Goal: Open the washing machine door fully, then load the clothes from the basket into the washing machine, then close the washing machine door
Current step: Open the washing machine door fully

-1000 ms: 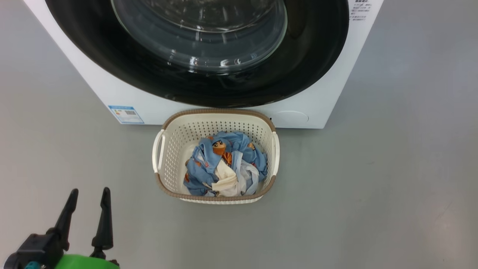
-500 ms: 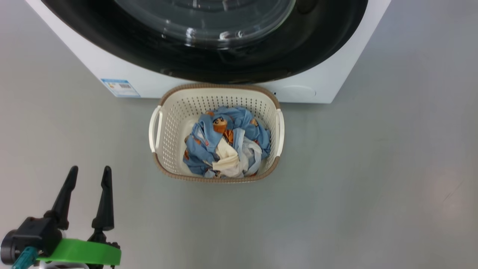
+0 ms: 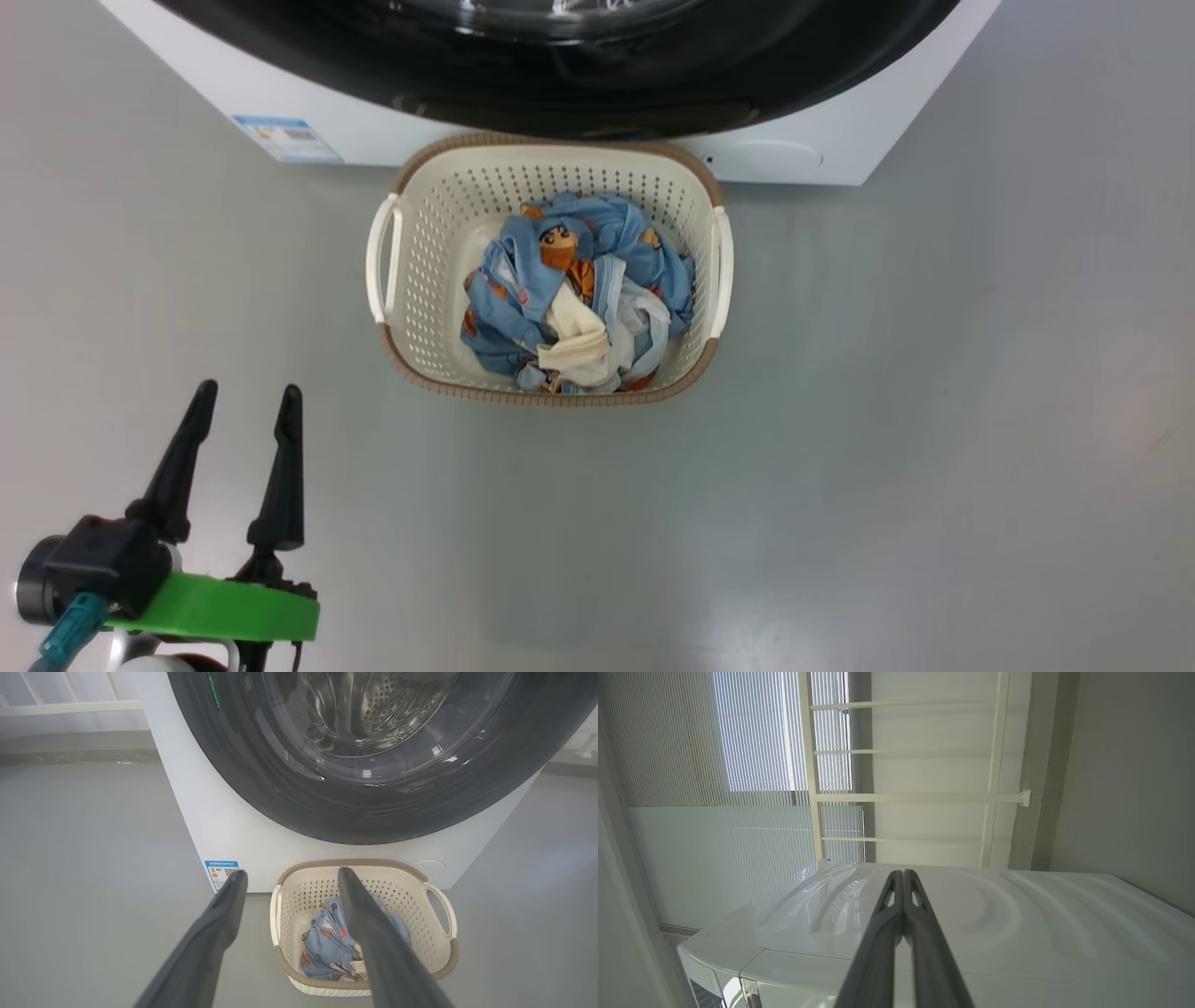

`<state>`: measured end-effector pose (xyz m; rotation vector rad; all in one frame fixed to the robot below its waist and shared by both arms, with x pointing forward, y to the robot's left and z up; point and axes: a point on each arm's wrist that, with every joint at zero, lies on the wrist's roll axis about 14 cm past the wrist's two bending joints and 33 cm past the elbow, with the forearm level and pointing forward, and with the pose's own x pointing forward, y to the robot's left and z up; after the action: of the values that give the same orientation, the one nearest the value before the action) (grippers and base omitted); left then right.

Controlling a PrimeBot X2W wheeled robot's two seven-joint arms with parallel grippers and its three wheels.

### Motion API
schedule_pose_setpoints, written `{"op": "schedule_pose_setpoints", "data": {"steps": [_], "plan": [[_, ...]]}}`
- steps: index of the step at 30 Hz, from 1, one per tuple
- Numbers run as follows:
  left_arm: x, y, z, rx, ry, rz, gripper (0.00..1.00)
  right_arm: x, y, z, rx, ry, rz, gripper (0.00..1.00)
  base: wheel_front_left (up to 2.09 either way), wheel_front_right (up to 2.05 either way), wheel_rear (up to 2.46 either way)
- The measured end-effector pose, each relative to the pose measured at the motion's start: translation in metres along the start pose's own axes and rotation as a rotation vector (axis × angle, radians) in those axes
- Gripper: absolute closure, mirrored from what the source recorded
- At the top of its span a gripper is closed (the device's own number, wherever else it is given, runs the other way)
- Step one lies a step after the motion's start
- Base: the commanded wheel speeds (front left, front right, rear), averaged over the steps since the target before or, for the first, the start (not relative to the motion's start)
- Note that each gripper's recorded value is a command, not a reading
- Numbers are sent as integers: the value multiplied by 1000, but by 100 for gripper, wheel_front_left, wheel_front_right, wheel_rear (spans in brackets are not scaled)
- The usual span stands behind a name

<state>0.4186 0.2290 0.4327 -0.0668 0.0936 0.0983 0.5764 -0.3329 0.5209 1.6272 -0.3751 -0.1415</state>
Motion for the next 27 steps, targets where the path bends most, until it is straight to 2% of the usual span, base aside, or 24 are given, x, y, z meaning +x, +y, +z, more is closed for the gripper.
{"op": "schedule_pose_setpoints", "data": {"steps": [10, 16, 19, 27], "plan": [[14, 0, -13, 1, 20, 0, 0, 28, 0, -65, -23, 254, 51, 100, 0, 0, 0], [17, -2, -19, 2, 33, -3, 0, 22, -10, -108, -64, 428, 43, 100, 0, 0, 0], [18, -1, -21, 3, 37, 1, 0, 20, -4, -129, -84, 505, 69, 100, 0, 0, 0], [18, 1, -23, -2, 42, 16, 0, 15, 4, -163, -98, 627, 108, 100, 0, 0, 0]]}}
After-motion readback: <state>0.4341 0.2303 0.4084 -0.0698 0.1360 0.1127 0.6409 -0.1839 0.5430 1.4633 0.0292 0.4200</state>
